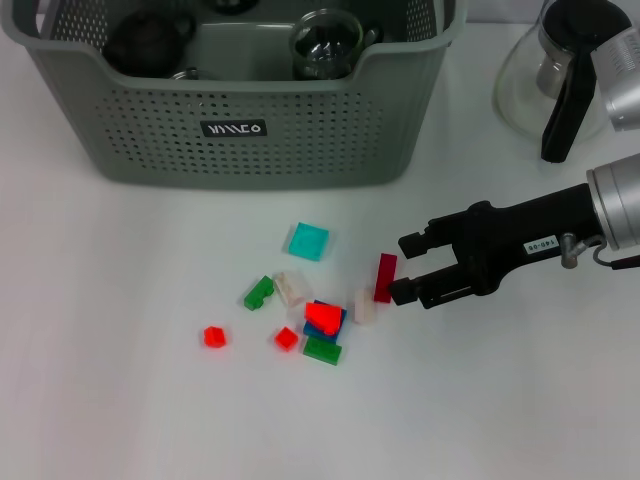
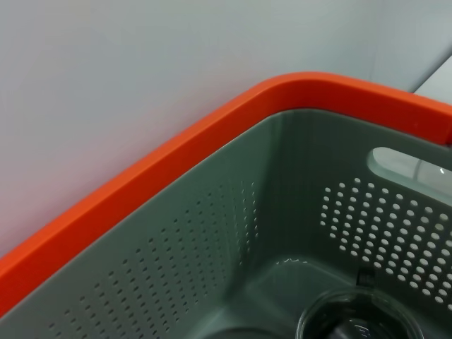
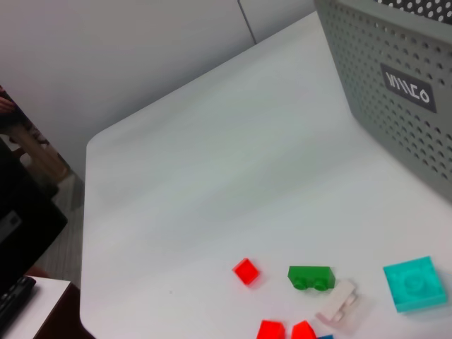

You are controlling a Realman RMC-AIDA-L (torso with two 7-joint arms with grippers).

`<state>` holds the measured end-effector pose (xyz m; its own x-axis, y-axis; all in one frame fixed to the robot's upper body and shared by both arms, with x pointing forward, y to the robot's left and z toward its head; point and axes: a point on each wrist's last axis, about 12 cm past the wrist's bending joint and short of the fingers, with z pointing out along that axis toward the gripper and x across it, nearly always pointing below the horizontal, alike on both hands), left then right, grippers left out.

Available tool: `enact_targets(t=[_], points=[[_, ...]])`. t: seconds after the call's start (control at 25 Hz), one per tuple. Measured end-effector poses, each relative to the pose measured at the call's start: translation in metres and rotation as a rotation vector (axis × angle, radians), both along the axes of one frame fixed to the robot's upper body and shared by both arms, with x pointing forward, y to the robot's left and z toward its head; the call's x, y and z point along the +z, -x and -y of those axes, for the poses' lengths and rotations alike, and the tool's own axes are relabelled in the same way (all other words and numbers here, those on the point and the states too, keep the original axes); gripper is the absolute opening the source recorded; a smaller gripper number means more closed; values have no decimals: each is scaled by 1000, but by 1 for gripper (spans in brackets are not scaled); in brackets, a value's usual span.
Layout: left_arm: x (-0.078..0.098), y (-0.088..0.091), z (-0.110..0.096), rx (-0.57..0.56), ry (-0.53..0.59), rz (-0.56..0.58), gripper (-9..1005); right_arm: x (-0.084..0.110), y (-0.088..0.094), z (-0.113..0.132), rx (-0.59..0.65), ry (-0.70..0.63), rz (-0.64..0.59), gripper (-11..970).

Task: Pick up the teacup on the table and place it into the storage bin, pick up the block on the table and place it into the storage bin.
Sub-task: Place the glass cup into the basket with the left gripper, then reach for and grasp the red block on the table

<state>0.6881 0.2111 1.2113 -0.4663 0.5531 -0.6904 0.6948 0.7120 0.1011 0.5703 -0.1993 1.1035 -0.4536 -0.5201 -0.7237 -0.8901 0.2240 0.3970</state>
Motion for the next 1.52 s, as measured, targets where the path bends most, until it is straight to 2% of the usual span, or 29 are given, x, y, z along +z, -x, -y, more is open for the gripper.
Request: enact_targets(t=[0.2, 0.48, 0.64, 0.72, 0.88, 0.96, 1.0, 1.04, 1.16, 1.24, 1.36, 1.4, 1.44, 1.52], points=[[-2, 0, 0, 14, 5, 4, 110, 0, 1, 0, 4, 5, -1, 791], [3, 1, -9, 47, 18, 24, 365, 2, -2, 1, 4, 11, 8, 791], [17, 8, -23, 79, 54, 56, 527, 5, -4, 3, 4, 15, 16, 791], [28, 17, -31, 70, 114, 61, 608, 6, -5, 6, 0, 18, 19, 791], [40, 53, -40, -104, 285, 25, 769, 9, -8, 11, -6, 27, 28, 790], [40, 78, -42, -291, 377, 21, 849, 11, -10, 14, -5, 32, 35, 790], [39, 85, -42, -345, 398, 23, 849, 12, -10, 15, -3, 36, 39, 790], [34, 99, -43, -449, 427, 26, 849, 12, -11, 16, -1, 39, 44, 790], [13, 128, -43, -630, 456, 41, 848, 14, -13, 17, 8, 46, 56, 790], [-2, 142, -41, -688, 459, 53, 848, 16, -14, 17, 16, 53, 65, 790], [-23, 154, -40, -702, 444, 59, 847, 19, -15, 16, 32, 73, 86, 790], [-38, 158, -41, -684, 427, 59, 847, 20, -16, 16, 37, 82, 93, 790], [-38, 158, -41, -684, 427, 59, 847, 19, -16, 16, 43, 97, 100, 790], [-49, 160, -43, -659, 413, 52, 848, 18, -16, 13, 51, 121, 110, 791]])
